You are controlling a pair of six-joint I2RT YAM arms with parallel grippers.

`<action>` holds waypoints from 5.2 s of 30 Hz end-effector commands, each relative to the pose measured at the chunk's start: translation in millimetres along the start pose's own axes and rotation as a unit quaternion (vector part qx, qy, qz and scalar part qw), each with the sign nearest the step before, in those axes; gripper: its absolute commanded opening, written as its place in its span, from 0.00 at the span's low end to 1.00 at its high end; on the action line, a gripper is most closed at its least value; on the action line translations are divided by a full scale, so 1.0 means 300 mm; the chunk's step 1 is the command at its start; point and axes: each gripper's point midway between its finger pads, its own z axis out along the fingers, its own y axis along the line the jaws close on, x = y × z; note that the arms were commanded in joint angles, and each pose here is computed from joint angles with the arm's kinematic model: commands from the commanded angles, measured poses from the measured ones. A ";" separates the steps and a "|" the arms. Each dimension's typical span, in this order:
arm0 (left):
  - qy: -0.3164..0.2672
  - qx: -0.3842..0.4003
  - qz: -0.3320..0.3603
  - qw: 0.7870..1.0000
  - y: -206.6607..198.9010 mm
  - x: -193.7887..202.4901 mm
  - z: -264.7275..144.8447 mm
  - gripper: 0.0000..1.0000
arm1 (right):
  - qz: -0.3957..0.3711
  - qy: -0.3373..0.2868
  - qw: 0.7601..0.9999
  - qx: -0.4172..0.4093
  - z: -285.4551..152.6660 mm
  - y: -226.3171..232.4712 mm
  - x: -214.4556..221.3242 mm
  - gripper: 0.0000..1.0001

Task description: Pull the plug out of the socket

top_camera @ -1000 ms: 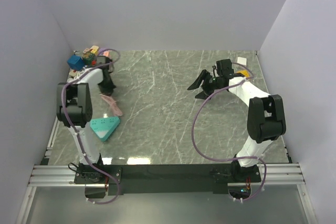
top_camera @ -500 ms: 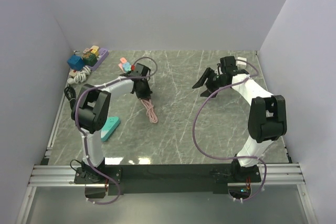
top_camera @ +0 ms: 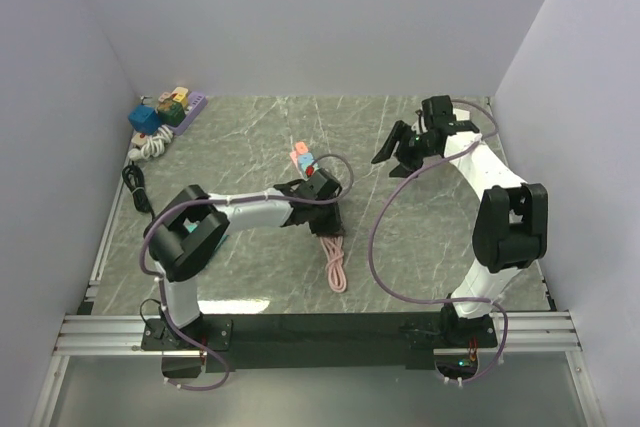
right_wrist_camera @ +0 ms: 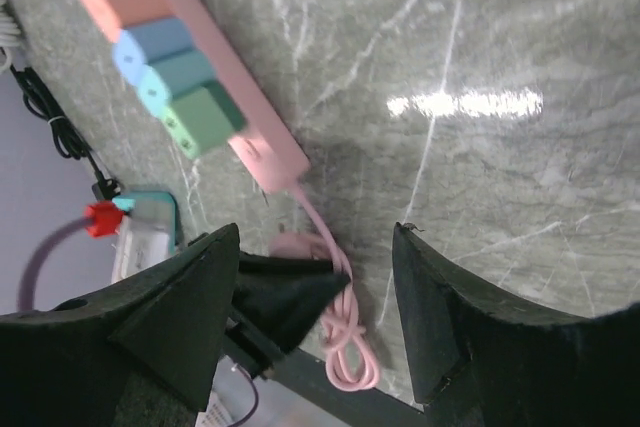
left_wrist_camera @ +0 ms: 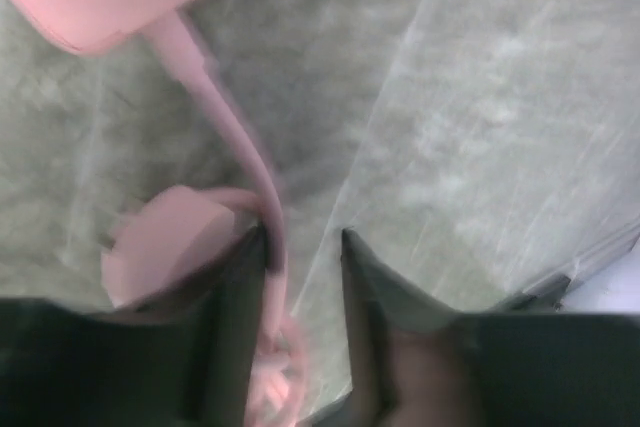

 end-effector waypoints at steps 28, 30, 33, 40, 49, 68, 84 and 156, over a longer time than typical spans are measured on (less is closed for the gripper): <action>-0.266 0.089 -0.166 0.945 0.257 -0.364 -0.683 0.99 | -0.255 -0.021 0.966 0.047 0.307 0.526 -0.023 0.76; -0.267 0.087 -0.169 0.945 0.279 -0.348 -0.686 0.99 | -0.272 -0.040 0.960 0.048 0.349 0.558 -0.015 0.76; -0.262 0.083 -0.179 0.945 0.311 -0.314 -0.673 0.99 | -0.287 -0.063 0.953 0.065 0.407 0.554 -0.016 0.77; -0.250 0.081 -0.200 0.944 0.363 -0.244 -0.649 0.99 | -0.272 -0.087 0.953 0.102 0.535 0.534 -0.020 0.77; -0.245 0.079 -0.209 0.943 0.397 -0.194 -0.648 0.99 | -0.271 -0.086 0.953 0.106 0.658 0.497 -0.013 0.50; -0.162 0.103 -0.041 0.980 0.283 -0.218 -0.364 0.94 | -0.153 0.101 0.982 -0.044 0.490 0.342 0.254 0.00; -0.105 0.067 0.045 0.991 0.235 -0.182 -0.124 0.73 | -0.107 0.141 0.980 -0.088 0.393 0.310 0.348 0.00; -0.106 0.045 -0.033 0.993 0.183 -0.198 -0.169 0.00 | 0.203 -0.206 0.948 0.131 -0.001 -0.428 -0.638 0.76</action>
